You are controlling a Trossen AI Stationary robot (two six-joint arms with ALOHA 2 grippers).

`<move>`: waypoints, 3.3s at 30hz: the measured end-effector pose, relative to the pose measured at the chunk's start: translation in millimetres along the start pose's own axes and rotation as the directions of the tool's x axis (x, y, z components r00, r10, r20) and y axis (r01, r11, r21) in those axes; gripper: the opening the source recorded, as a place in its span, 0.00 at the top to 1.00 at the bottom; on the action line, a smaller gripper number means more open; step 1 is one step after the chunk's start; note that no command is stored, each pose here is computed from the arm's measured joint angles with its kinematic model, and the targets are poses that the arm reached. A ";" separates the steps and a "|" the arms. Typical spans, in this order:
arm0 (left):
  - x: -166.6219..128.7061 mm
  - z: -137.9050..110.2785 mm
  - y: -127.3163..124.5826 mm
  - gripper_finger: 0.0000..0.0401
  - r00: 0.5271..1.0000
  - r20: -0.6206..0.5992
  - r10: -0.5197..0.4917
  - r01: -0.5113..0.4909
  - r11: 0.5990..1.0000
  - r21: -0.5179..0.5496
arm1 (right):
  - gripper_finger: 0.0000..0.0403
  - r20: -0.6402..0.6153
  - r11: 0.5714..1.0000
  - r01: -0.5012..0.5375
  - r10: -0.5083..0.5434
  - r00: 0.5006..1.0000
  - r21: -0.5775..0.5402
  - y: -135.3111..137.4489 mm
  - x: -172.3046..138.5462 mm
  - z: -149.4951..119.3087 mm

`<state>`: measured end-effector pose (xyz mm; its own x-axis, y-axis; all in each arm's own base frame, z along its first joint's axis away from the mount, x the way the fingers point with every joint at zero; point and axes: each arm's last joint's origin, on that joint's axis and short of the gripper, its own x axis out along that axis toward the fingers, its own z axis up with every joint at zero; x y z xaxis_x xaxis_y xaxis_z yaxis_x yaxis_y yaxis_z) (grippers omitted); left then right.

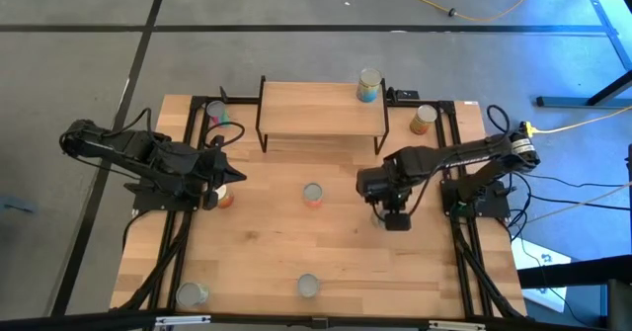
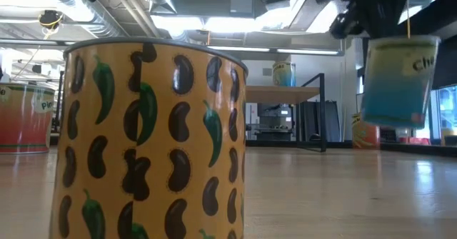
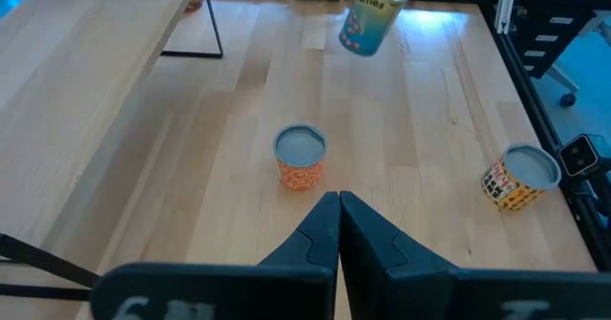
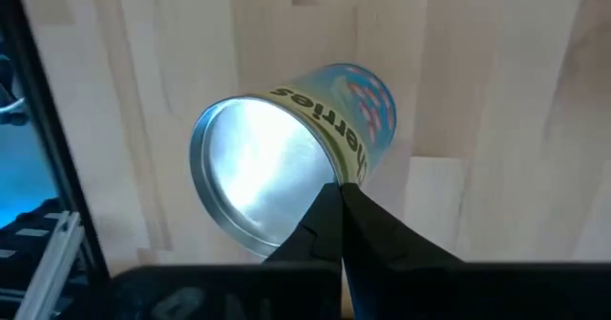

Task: Pick and place cans onto a shelf
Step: Put the canned cherry on the shelf

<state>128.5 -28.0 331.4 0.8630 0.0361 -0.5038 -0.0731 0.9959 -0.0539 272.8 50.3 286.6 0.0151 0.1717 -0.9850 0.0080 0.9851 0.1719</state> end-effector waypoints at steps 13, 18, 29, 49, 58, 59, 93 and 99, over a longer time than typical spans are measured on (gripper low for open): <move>0.0 0.0 0.0 1.00 1.000 0.000 0.000 0.000 1.000 0.000 | 1.00 0.080 0.995 0.061 -0.067 0.995 0.072 -15.8 -54.1 1.7; 0.0 0.0 0.0 1.00 1.000 0.000 0.000 0.000 1.000 0.000 | 1.00 0.126 0.989 0.089 -0.104 0.987 0.120 -26.9 -78.4 -0.2; -0.1 0.0 0.0 1.00 1.000 0.000 0.000 0.000 1.000 0.000 | 1.00 0.245 0.969 0.090 -0.147 0.958 0.228 -58.1 -120.1 4.4; -0.1 0.0 0.0 1.00 1.000 0.001 0.000 0.000 1.000 0.000 | 1.00 0.326 0.912 0.115 -0.256 0.910 0.393 -152.8 -154.7 21.7; 0.0 0.0 0.0 1.00 1.000 0.000 0.000 0.000 1.000 0.000 | 1.00 0.265 0.898 0.140 -0.267 0.926 0.417 -190.1 -143.0 24.3; 0.0 0.0 0.0 1.00 1.000 0.000 0.001 -0.001 1.000 0.000 | 1.00 0.261 0.895 0.139 -0.268 0.928 0.423 -192.7 -142.2 24.2; 0.0 0.0 0.0 1.00 1.000 0.000 0.001 -0.001 1.000 0.000 | 0.95 0.148 0.829 0.296 -0.407 0.901 0.474 -217.9 -139.9 16.7; 0.0 0.0 0.0 1.00 1.000 0.000 0.001 -0.001 1.000 0.000 | 0.99 0.200 0.848 0.319 -0.431 0.880 0.424 -206.8 -152.5 19.6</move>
<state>128.4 -27.9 331.4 0.8629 0.0373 -0.5040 -0.0741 0.9958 -0.0532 288.4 -179.8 401.5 0.2097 -0.2761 -0.9380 0.4354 0.8853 -0.1633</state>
